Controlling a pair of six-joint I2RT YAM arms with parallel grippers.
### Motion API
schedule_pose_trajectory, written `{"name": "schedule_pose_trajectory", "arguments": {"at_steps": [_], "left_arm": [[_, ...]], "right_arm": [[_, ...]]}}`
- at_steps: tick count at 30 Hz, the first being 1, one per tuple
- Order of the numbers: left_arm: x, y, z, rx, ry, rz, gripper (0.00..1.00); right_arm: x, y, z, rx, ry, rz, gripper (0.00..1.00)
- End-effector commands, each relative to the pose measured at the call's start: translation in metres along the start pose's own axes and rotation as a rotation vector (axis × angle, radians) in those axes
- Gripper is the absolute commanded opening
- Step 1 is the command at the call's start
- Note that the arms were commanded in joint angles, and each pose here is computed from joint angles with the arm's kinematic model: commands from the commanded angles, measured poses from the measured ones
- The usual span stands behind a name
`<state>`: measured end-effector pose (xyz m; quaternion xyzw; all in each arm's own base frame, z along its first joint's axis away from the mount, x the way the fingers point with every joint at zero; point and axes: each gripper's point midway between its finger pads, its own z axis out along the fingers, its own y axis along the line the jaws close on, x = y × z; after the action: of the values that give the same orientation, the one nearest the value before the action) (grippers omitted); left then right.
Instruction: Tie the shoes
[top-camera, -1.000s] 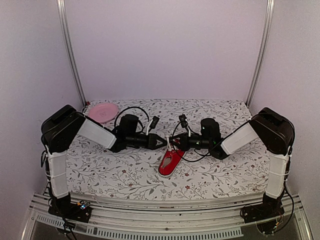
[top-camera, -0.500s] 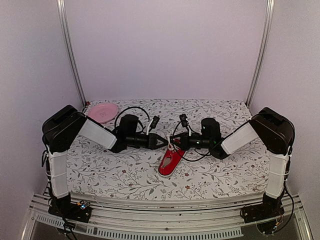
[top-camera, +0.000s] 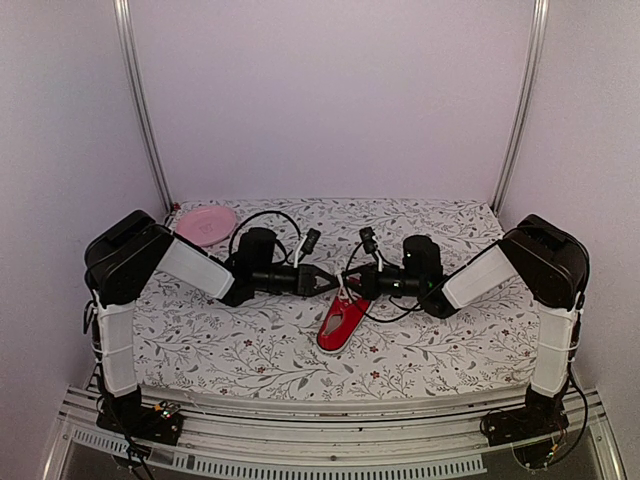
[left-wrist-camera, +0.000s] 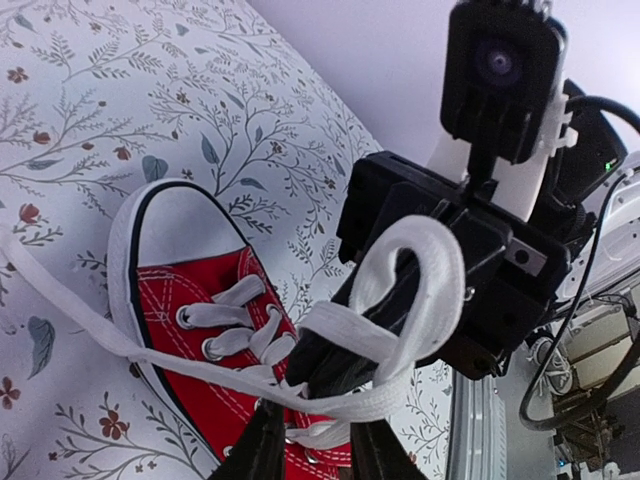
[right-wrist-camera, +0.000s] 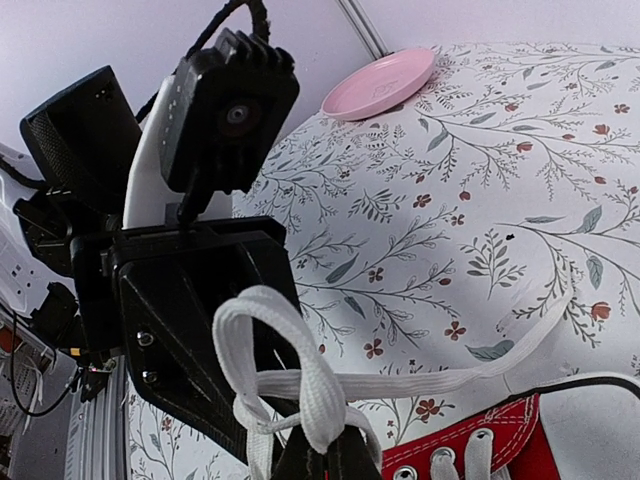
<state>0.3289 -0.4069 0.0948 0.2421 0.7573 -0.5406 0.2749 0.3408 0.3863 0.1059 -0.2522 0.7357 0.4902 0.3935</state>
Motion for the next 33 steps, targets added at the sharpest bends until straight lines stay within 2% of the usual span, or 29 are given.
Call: {"name": "schedule_pose_trajectory", "arguments": {"at_steps": [1, 28, 33], "left_arm": [[-0.001, -0.012, 0.001, 0.043, -0.013, 0.026, 0.23], [0.009, -0.009, 0.022, 0.082, 0.01, -0.012, 0.23], [0.005, -0.011, 0.022, 0.093, -0.009, -0.014, 0.19]], "right_arm": [[0.008, -0.007, 0.0, 0.013, 0.014, 0.018, 0.02], [-0.003, 0.003, -0.002, -0.015, -0.003, 0.009, 0.02], [-0.003, 0.004, -0.002, -0.019, -0.001, 0.012, 0.02]]}}
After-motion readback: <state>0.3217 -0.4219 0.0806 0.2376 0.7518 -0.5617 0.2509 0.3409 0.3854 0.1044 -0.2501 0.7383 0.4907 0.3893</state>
